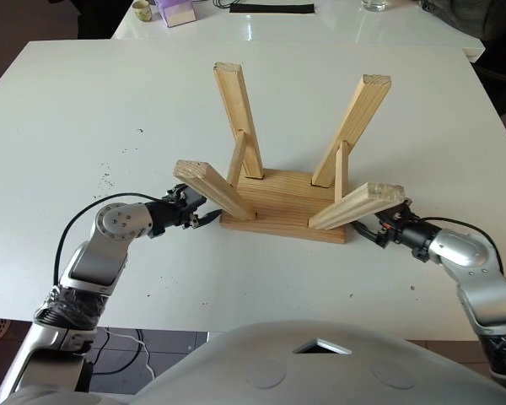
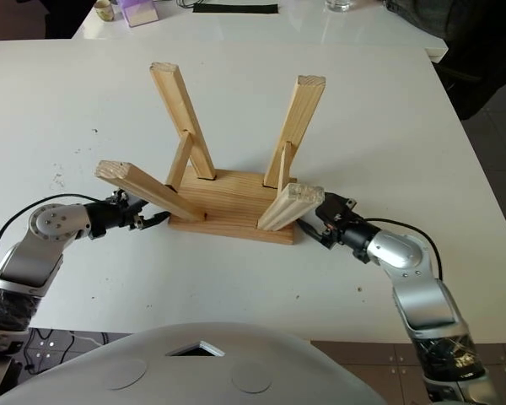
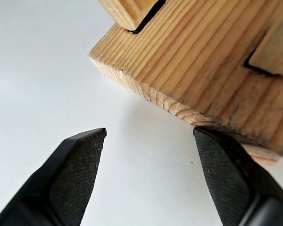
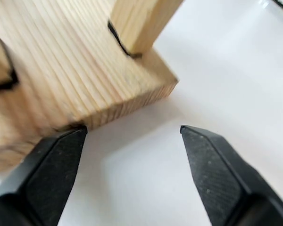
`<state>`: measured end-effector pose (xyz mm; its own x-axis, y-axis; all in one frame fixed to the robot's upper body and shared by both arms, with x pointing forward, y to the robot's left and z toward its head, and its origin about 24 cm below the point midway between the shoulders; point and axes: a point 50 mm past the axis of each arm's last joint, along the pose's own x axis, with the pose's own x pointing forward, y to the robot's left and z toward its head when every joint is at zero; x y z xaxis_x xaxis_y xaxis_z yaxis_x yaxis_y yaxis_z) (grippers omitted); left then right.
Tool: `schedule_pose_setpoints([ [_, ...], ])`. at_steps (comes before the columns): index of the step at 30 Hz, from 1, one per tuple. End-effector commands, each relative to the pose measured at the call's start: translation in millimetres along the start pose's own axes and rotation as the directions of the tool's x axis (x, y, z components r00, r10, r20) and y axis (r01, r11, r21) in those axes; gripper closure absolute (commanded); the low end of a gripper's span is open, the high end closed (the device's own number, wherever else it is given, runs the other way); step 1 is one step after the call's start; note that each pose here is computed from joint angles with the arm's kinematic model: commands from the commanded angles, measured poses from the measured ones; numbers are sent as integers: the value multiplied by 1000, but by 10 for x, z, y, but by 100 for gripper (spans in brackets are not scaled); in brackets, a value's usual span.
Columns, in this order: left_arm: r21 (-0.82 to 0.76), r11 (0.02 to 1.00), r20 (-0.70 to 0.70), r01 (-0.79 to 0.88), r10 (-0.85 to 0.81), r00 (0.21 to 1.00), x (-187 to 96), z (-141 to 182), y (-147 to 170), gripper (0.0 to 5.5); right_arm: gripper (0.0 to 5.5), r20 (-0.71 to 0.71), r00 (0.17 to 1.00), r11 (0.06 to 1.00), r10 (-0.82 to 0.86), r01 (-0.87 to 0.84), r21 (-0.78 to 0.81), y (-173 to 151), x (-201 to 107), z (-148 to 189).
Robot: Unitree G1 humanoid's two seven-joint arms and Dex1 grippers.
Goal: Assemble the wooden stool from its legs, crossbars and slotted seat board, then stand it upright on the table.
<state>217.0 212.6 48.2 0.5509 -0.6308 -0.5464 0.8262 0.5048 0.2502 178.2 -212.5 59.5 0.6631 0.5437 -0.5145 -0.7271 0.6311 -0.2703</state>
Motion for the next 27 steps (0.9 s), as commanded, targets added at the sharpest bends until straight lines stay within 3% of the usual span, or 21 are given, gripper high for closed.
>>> schedule_pose_setpoints([
  [1,-16,1000,-47,12,-13,999,-62,-181,-122,206,181,-39,999,1000,26,-25,8,45,-123,-63],
  [13,3,987,21,161,-161,987,14,-122,-373,206,181,25,990,990,137,-138,27,419,122,53],
  [20,-112,942,247,317,-283,927,-302,446,-293,206,181,125,975,981,182,-188,41,424,-200,426],
  [27,-130,917,254,378,-338,906,-524,680,-167,206,181,165,943,955,290,-296,10,380,-507,736],
])
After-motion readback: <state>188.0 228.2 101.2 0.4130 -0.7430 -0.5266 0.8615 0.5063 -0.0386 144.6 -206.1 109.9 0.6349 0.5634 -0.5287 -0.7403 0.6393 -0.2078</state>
